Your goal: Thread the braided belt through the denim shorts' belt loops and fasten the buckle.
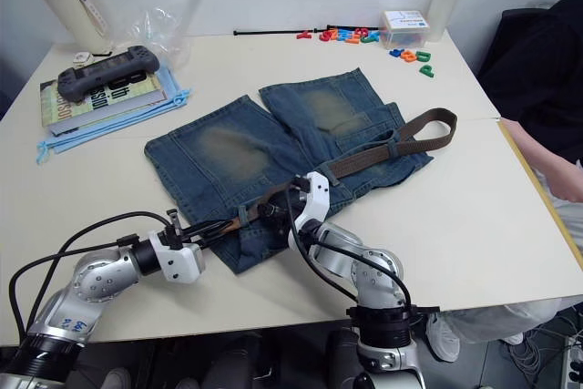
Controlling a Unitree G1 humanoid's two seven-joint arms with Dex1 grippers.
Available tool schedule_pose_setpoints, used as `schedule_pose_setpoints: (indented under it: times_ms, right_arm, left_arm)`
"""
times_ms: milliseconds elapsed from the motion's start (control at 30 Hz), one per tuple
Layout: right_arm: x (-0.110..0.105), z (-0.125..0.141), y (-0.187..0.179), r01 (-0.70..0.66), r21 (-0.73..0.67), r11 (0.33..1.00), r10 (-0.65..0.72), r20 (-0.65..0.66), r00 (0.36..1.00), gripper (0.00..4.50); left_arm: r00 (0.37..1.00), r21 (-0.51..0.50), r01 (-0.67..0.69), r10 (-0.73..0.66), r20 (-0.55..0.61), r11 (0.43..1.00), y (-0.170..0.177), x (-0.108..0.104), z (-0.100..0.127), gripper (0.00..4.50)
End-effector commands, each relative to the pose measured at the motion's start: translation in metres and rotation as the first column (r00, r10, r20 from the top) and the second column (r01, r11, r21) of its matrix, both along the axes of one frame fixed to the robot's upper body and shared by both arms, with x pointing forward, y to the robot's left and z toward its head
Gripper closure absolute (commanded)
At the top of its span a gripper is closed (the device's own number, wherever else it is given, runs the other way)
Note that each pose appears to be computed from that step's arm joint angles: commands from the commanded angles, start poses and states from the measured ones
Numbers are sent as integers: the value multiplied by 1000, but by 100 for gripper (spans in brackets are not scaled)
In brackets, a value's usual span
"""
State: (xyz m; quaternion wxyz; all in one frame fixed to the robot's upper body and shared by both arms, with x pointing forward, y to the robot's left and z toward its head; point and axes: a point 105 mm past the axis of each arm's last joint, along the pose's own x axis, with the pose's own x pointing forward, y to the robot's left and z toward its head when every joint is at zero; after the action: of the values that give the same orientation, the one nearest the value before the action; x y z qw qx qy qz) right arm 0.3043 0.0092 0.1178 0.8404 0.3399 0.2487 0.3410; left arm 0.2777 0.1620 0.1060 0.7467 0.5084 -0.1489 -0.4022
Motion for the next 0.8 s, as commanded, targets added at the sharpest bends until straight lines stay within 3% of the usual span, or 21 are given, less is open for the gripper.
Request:
schedule_pose_setpoints:
  times_ms: [33, 100, 133, 200, 333, 367, 433, 500, 600, 800]
  right_arm:
    - [-5, 12, 6, -30, 10, 999, 30, 47, 998, 450]
    - [-4, 12, 3, -19, -10, 1000, 19, 57, 998, 450]
    - [-3, 14, 0, -3, -6, 1000, 3, 62, 998, 393]
    - [-3, 22, -4, 10, 34, 999, -12, 72, 997, 344]
    - [-6, 42, -21, 40, 61, 997, -47, 130, 990, 154]
    - [-8, 46, -25, 43, 59, 997, -51, 149, 988, 89]
    - [-12, 53, -36, 38, -8, 999, -35, 223, 974, 7]
    - [-18, 57, -49, 31, -128, 991, 11, 311, 950, 7]
    - [-20, 48, -71, 70, -433, 899, 128, 411, 903, 7]
    - [-20, 16, -72, 70, -646, 760, 269, 410, 871, 7]
  left_arm:
    - [1000, 25, 12, -12, -3, 1000, -2, -4, -6, 445]
    - [1000, 27, 10, -10, 2, 1000, -2, -4, -5, 445]
    - [1000, 30, 8, -8, 5, 1000, -1, -4, -5, 450]
    - [1000, 30, 4, -4, 10, 1000, -1, -3, -4, 450]
    - [1000, 28, 2, -3, 13, 1000, -2, -3, -3, 450]
    - [1000, 27, 2, -3, 13, 1000, -2, -3, -3, 450]
    - [1000, 23, 1, -2, 15, 1000, -2, -2, -2, 450]
    - [1000, 20, 1, -1, 15, 1000, -3, -2, -2, 450]
    - [1000, 16, 2, -2, 16, 1000, -3, -2, -1, 450]
    - [1000, 8, 3, -4, 20, 1000, -5, -1, 0, 450]
